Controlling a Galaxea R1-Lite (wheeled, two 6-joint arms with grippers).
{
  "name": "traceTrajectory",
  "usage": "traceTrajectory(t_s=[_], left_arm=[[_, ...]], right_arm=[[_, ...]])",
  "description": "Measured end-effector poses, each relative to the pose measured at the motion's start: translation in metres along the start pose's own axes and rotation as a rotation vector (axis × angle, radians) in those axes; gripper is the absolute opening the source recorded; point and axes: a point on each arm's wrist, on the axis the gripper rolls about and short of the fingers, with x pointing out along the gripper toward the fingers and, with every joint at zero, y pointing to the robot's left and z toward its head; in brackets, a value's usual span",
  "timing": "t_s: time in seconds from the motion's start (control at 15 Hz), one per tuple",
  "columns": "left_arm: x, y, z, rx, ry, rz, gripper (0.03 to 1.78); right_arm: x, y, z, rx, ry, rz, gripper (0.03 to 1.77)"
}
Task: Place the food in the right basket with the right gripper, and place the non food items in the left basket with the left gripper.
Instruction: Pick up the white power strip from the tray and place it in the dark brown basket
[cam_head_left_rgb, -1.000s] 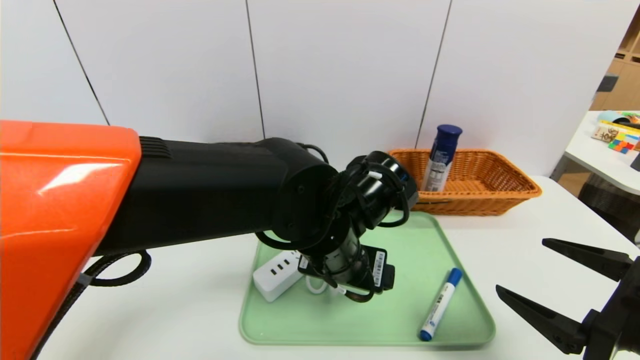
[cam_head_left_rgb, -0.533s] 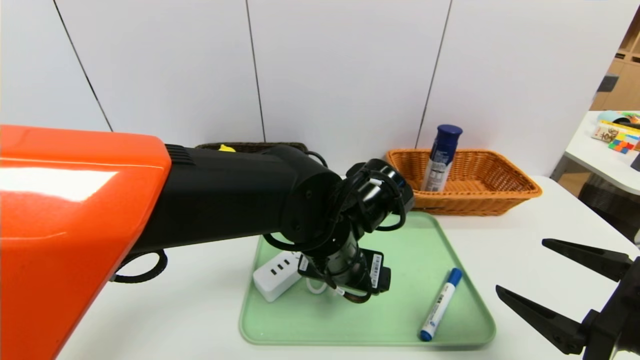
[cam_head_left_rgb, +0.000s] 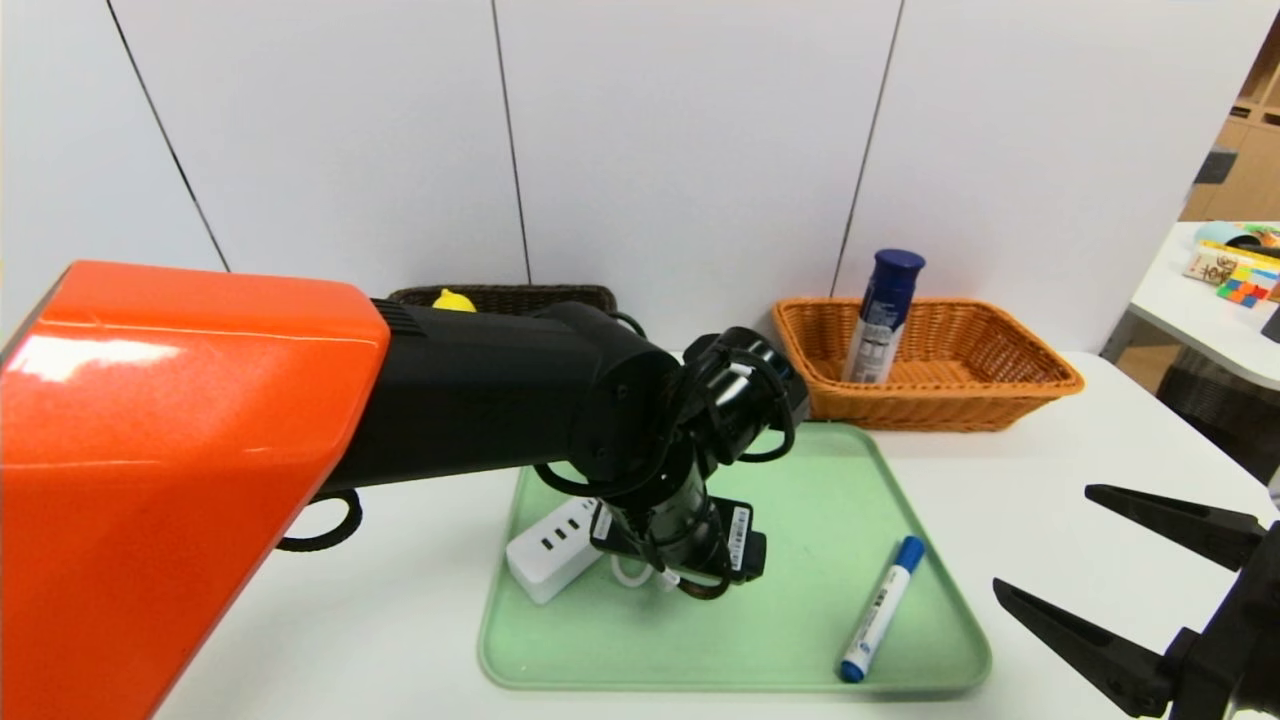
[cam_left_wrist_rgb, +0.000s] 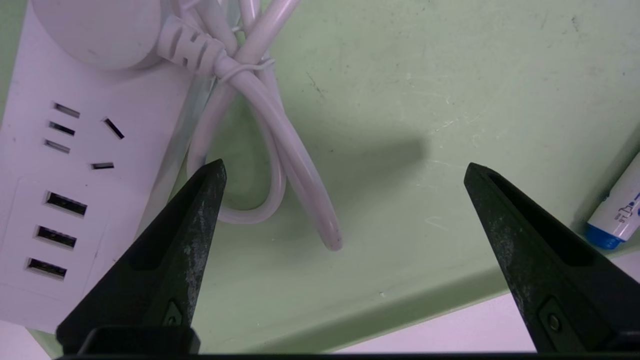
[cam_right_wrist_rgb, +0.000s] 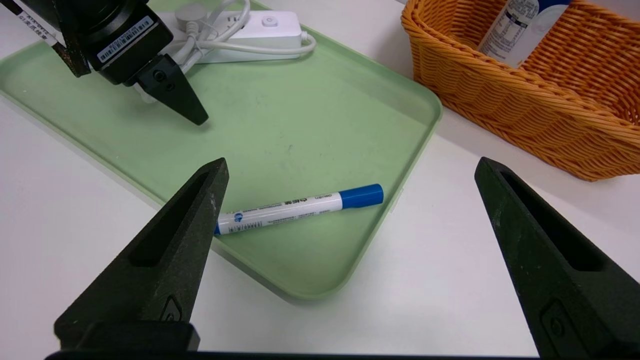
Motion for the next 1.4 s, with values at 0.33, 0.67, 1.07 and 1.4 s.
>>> traceTrajectory(t_s=[0.33,0.67,1.07,1.4], left_arm=[[0.006,0.004,0.004,-0.006,-0.003,0.005,1.69],[0.008,0.005,0.004,0.001,-0.002,0.007,1.69],[0.010,0.002,0.006,0.023,-0.026,-0.008,1.69],[0.015,0.002,0.007,0.026,-0.024,-0.006,1.69]], right_arm=[[0.000,0.000,0.000,0.000,0.000,0.000,1.70],[0.000,0.000,0.000,0.000,0.000,0.001,1.70],[0.000,0.000,0.000,0.001,0.001,0.002,1.70],[0.000,0.000,-0.001,0.001,0.004,0.003,1.70]])
